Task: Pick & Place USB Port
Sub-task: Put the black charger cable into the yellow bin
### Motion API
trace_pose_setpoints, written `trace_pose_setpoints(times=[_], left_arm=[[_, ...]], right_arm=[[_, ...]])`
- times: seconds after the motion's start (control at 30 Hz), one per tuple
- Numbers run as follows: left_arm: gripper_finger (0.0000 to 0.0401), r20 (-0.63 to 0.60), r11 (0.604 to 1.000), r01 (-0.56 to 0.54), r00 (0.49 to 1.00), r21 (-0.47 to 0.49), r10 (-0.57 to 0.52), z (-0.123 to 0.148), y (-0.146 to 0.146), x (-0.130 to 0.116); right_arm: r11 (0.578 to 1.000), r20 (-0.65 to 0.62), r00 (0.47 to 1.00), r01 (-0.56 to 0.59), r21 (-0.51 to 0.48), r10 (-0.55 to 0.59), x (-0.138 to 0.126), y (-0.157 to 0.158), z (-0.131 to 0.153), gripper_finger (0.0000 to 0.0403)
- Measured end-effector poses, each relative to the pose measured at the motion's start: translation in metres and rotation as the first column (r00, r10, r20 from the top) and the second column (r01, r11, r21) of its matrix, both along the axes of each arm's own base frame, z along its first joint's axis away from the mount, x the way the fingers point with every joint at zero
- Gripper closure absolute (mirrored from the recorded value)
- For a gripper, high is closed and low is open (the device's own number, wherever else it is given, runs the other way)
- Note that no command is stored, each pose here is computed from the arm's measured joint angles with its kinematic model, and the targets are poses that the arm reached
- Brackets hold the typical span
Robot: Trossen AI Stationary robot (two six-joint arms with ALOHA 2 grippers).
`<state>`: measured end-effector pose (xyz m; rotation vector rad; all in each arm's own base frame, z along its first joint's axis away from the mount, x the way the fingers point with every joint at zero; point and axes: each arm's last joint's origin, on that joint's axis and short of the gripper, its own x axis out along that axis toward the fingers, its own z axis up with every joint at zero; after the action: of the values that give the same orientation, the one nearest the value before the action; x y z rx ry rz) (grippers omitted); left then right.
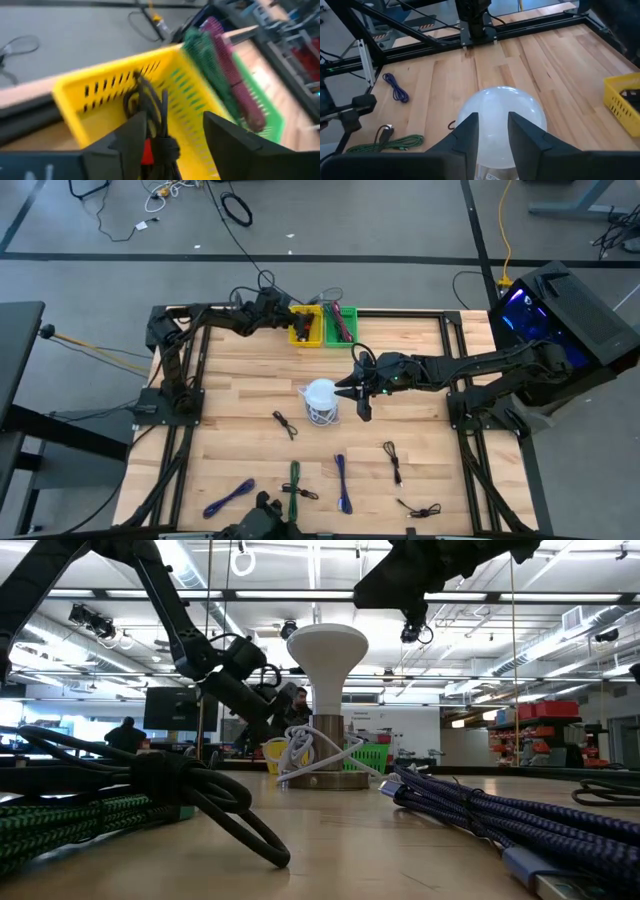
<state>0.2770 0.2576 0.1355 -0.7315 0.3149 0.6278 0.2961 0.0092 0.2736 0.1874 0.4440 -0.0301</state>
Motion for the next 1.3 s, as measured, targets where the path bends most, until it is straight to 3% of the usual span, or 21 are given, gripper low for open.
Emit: trace_pose_setpoints(times=[0.33,0.57,0.73,0.93,1.1,1.2,1.3], left_arm=[[0.0174,0.14,0.984,0.178,0.973,0.032,-0.181,0.014,0.0,0.003],[0.019,0.252,0.9,0.436,0.869,0.016,-0.426,0.058,0.001,-0.027],[0.021,0.202,0.791,0.612,0.775,-0.004,-0.599,0.085,-0.036,-0.046],[0.0222,-0.112,0.659,0.752,0.652,-0.036,-0.75,0.105,-0.126,-0.048],[0.0222,-0.465,0.536,0.844,0.463,-0.029,-0.754,0.104,-0.206,-0.037],[0.0222,-0.622,0.406,0.914,0.319,0.002,-0.715,0.099,-0.245,-0.033],[0.0222,-0.716,0.287,0.958,0.214,0.02,-0.665,0.093,-0.278,-0.032]], right_arm=[[1.0,-0.002,1.0,0.001,0.001,-0.001,0.0,0.0,0.0,0.0296],[1.0,-0.004,1.0,0.008,0.016,-0.008,0.0,0.0,0.0,0.0296],[1.0,-0.012,1.0,0.01,0.019,-0.01,0.0,0.0,-0.001,0.0296],[1.0,-0.011,1.0,0.01,0.019,-0.01,0.0,0.0,-0.001,0.0296],[1.0,-0.008,1.0,0.015,0.019,-0.015,0.0,0.0,-0.001,0.0296],[0.999,-0.007,0.999,0.041,0.023,-0.04,0.0,-0.001,-0.001,0.0296],[0.998,-0.005,0.999,0.048,0.032,-0.048,0.0,-0.001,0.0,0.0296]])
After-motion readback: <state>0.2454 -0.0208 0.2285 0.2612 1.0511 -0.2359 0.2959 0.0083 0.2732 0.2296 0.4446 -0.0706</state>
